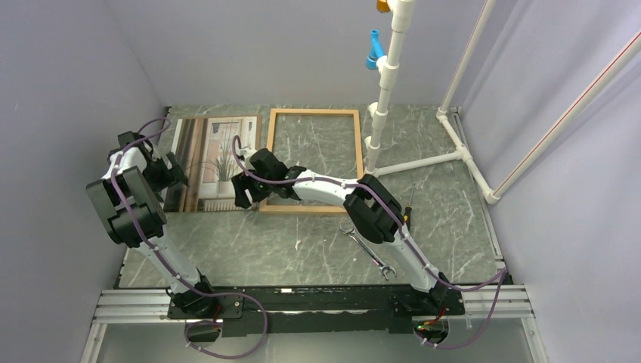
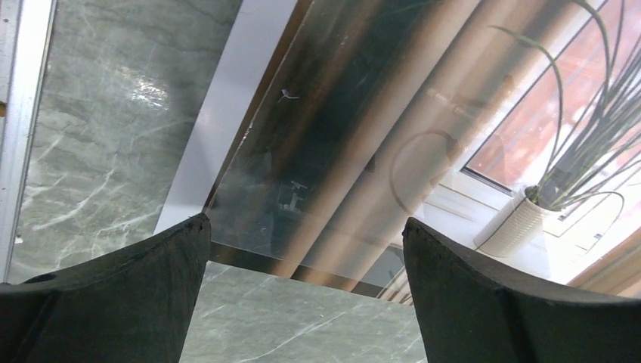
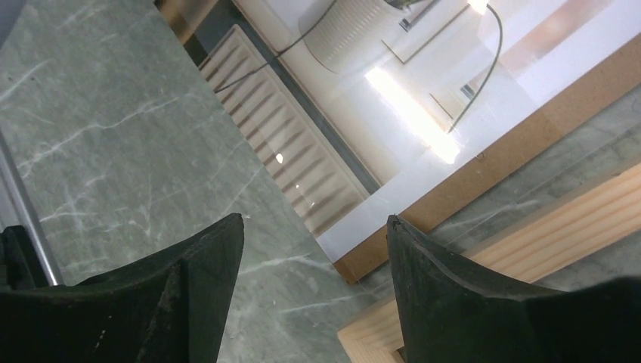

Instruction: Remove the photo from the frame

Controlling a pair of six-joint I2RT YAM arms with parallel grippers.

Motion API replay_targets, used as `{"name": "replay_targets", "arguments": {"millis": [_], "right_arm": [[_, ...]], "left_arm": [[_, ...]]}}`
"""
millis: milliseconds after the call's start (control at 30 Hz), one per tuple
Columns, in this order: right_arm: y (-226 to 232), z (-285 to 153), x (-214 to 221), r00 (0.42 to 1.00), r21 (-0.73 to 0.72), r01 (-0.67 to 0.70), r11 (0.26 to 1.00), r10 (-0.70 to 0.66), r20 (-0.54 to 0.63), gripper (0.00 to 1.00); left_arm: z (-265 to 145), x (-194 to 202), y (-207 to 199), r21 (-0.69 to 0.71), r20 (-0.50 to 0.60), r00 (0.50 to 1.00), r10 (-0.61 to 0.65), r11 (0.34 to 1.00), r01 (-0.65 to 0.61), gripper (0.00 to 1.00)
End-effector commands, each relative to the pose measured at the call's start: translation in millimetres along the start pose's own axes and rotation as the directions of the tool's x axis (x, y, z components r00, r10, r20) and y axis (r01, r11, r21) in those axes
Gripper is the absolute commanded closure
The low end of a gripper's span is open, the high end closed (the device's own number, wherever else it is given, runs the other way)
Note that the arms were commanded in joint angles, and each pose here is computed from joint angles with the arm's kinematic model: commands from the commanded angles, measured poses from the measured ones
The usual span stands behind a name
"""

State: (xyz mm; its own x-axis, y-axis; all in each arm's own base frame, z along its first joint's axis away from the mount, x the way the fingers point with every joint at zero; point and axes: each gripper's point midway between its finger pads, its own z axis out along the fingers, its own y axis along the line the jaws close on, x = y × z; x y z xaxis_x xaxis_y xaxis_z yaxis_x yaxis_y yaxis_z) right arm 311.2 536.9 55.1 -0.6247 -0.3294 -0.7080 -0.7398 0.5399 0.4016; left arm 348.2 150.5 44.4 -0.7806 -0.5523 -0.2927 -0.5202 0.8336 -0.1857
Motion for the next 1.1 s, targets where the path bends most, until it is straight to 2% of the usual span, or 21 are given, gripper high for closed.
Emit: {"name": "replay_targets", "arguments": {"millis": [0, 167, 367, 533, 800, 1067], "right_arm": [[25, -8, -35, 0.997, -0.090, 0.025, 0.996, -0.018, 0.079, 0.30], [22, 0, -21, 0.999, -0.109, 0.009, 0.994, -0.004, 0.048, 0.38], [5, 8, -6, 0.999, -0.114, -0.039, 0.993, 0.041, 0.011, 0.51], [-5, 11, 3, 0.999, -0.099, -0.052, 0.994, 0.051, -0.008, 0.53], [-3, 11, 5, 0.998, -0.117, -0.056, 0.992, 0.055, -0.013, 0.54], [-2, 12, 8, 0.998, -0.123, -0.060, 0.991, 0.058, -0.020, 0.54]], "left_arm": [[-15, -10, 12, -0.057, 0.049, 0.999, 0.017, 0.998, -0.014, 0.01], [-6, -8, 25, -0.065, 0.021, 1.000, -0.010, 0.998, 0.011, 0.02], [-12, -10, 34, -0.089, 0.043, 0.999, -0.012, 0.996, 0.016, 0.01], [-8, -6, 39, -0.105, 0.027, 1.000, 0.002, 0.994, 0.001, 0.01], [13, 7, 29, 0.000, -0.037, 0.999, 0.011, 1.000, -0.011, 0.01], [12, 8, 44, -0.075, -0.045, 0.999, 0.007, 0.997, -0.010, 0.01]]}}
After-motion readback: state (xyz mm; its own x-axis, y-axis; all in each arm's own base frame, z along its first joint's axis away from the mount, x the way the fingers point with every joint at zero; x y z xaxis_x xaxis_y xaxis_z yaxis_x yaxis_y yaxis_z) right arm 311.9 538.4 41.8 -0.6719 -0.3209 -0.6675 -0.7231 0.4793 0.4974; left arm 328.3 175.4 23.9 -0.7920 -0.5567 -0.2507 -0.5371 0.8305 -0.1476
